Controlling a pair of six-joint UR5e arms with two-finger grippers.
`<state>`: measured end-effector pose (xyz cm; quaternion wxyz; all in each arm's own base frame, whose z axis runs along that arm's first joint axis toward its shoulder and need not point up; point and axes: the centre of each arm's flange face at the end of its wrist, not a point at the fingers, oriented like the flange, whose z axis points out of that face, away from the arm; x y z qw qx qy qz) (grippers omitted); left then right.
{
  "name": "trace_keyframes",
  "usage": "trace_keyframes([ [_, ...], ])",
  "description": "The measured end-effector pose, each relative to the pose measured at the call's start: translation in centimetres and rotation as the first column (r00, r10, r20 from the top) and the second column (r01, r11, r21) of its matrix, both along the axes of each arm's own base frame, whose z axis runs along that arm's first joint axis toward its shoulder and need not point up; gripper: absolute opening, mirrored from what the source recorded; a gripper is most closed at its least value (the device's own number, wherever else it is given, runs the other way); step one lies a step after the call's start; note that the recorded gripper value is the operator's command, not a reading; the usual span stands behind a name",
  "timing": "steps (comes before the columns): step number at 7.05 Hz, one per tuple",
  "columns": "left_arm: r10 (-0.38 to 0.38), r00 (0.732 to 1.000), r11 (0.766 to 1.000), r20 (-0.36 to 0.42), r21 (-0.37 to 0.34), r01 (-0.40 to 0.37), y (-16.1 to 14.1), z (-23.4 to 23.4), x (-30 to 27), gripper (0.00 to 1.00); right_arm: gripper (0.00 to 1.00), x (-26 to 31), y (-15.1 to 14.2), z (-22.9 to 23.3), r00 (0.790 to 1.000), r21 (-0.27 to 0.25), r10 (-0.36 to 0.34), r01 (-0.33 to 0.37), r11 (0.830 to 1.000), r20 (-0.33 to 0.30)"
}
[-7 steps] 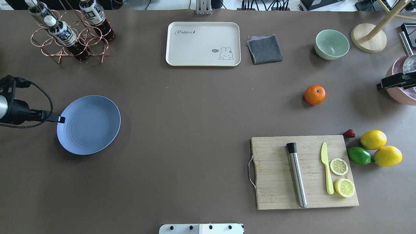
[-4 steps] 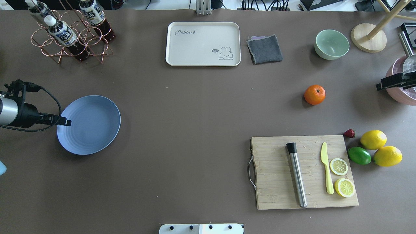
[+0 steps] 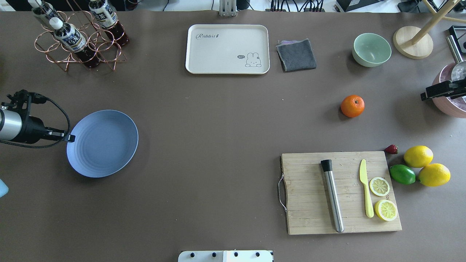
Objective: Pick orange to plate
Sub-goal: 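Push the blue plate with the left gripper toward the table center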
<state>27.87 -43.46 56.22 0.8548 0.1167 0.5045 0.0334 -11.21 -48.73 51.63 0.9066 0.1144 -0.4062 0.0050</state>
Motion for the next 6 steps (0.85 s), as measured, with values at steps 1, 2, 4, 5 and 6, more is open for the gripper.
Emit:
trace_keyframes([
  [1,0.004,1.0,1.0,-0.018,0.001,-0.004,-0.1,-0.9,0.0,0.0,1.0,0.0,0.0,0.0,1.0,0.0,0.0,0.0,1.0,0.0],
  [2,-0.011,0.999,1.0,-0.053,-0.013,0.01,-0.6,-2.9,0.5,0.0,1.0,0.0,0.0,-0.1,1.0,0.002,0.0,0.0,1.0,0.001],
  [4,-0.073,0.983,0.993,-0.17,-0.107,0.056,-2.7,-10.2,4.6,0.0,1.0,0.0,-0.1,-0.3,1.0,0.006,0.0,0.0,1.0,0.002],
  [5,-0.087,0.973,0.987,-0.213,-0.148,0.056,-2.8,-14.2,8.8,0.0,1.0,-0.1,-0.2,-0.5,1.0,0.01,0.0,0.0,1.0,0.004],
  [6,-0.103,0.971,0.983,-0.217,-0.173,0.066,-2.7,-17.9,13.1,0.0,1.0,-0.1,-0.3,-0.6,1.0,0.011,0.0,0.0,1.0,0.004],
])
